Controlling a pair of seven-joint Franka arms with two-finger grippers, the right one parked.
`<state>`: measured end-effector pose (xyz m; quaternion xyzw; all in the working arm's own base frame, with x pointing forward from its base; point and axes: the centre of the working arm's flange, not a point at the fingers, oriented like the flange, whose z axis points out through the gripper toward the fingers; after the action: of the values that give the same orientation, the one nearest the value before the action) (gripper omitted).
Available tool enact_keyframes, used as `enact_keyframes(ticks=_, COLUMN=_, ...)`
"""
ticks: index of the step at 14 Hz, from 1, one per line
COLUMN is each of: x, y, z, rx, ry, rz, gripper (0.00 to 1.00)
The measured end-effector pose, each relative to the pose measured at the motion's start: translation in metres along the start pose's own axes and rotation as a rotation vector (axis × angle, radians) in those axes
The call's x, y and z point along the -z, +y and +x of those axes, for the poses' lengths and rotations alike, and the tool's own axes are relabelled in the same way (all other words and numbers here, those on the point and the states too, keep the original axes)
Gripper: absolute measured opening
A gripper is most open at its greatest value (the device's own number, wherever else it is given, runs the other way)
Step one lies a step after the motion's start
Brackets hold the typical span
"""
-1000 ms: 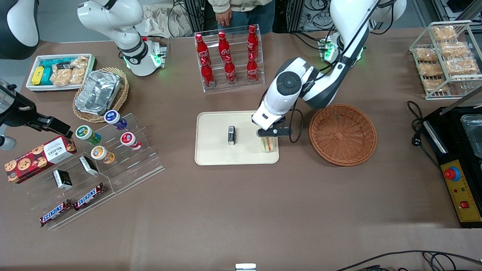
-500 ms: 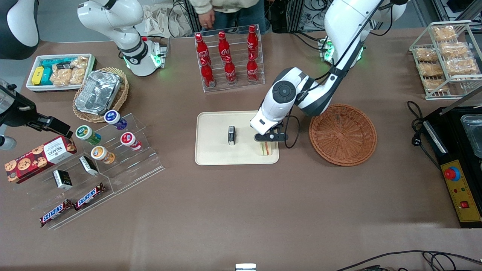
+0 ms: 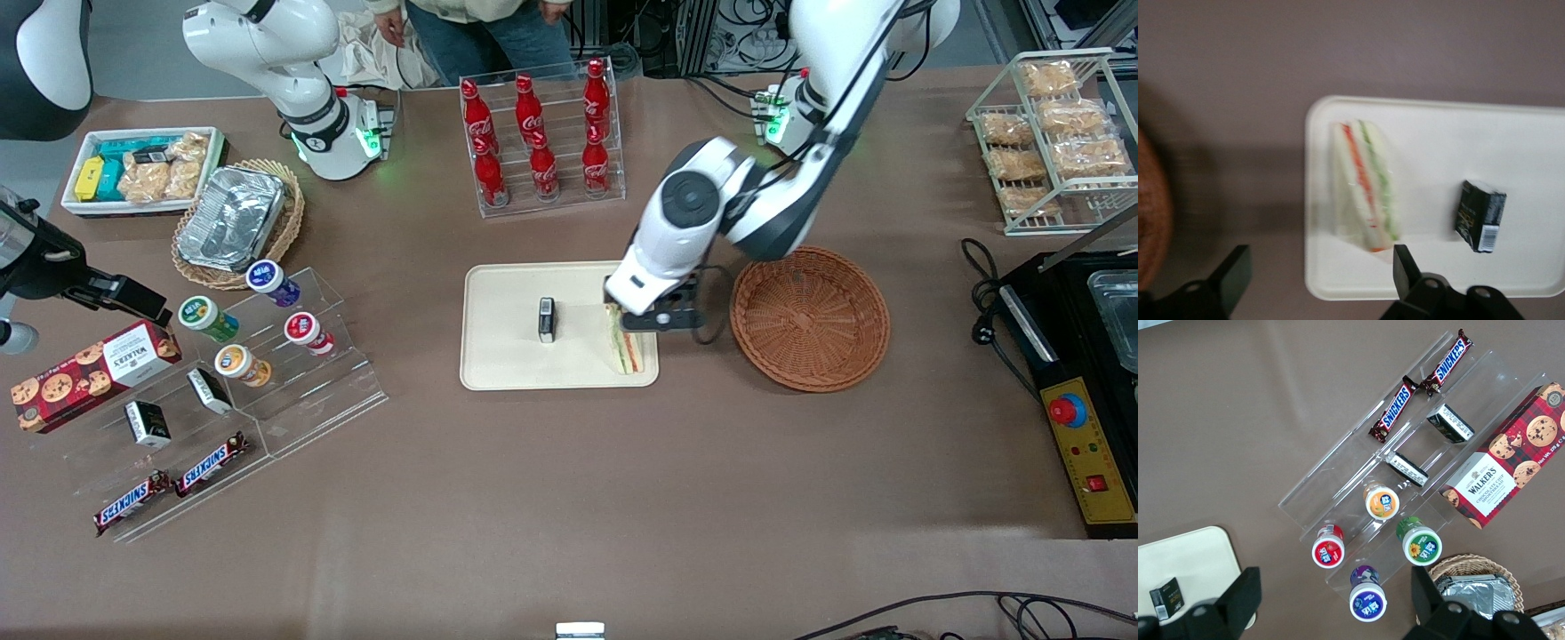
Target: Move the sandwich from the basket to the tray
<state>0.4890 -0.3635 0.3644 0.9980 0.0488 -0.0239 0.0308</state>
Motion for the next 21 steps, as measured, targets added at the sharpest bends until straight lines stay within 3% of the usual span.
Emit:
enact_keyframes(ticks=4, x=0.083, y=-0.084, z=0.025, rx=0.133, ry=0.0, rz=0.071, gripper=1.0)
enact_keyframes(ticks=7, x=0.126, y=-0.142, z=0.033, rx=0.224, ry=-0.046, rz=0.128, gripper=1.0)
enact_keyframes(ticks=11, x=0.182, y=-0.209, z=0.058, rx=0.134, ry=-0.08, rz=0.135, gripper=1.0)
enact_keyframes(ticks=13, x=0.197, y=-0.235, z=0.067, rx=0.069, ry=-0.062, rz=0.161, gripper=1.0)
enact_keyframes(ticks=15, x=0.205, y=-0.249, z=0.07, rx=-0.011, ry=-0.053, rz=0.243, gripper=1.0)
enact_keyframes(ticks=17, x=0.223, y=-0.257, z=0.074, rx=-0.117, ry=-0.027, rz=0.296, gripper=1.0)
enact_keyframes(ticks=19, x=0.251, y=-0.274, z=0.079, rx=-0.164, ry=0.002, rz=0.294, gripper=1.0)
enact_keyframes(ticks=21, x=0.282, y=-0.285, z=0.082, rx=-0.157, ry=0.042, rz=0.255, gripper=1.0)
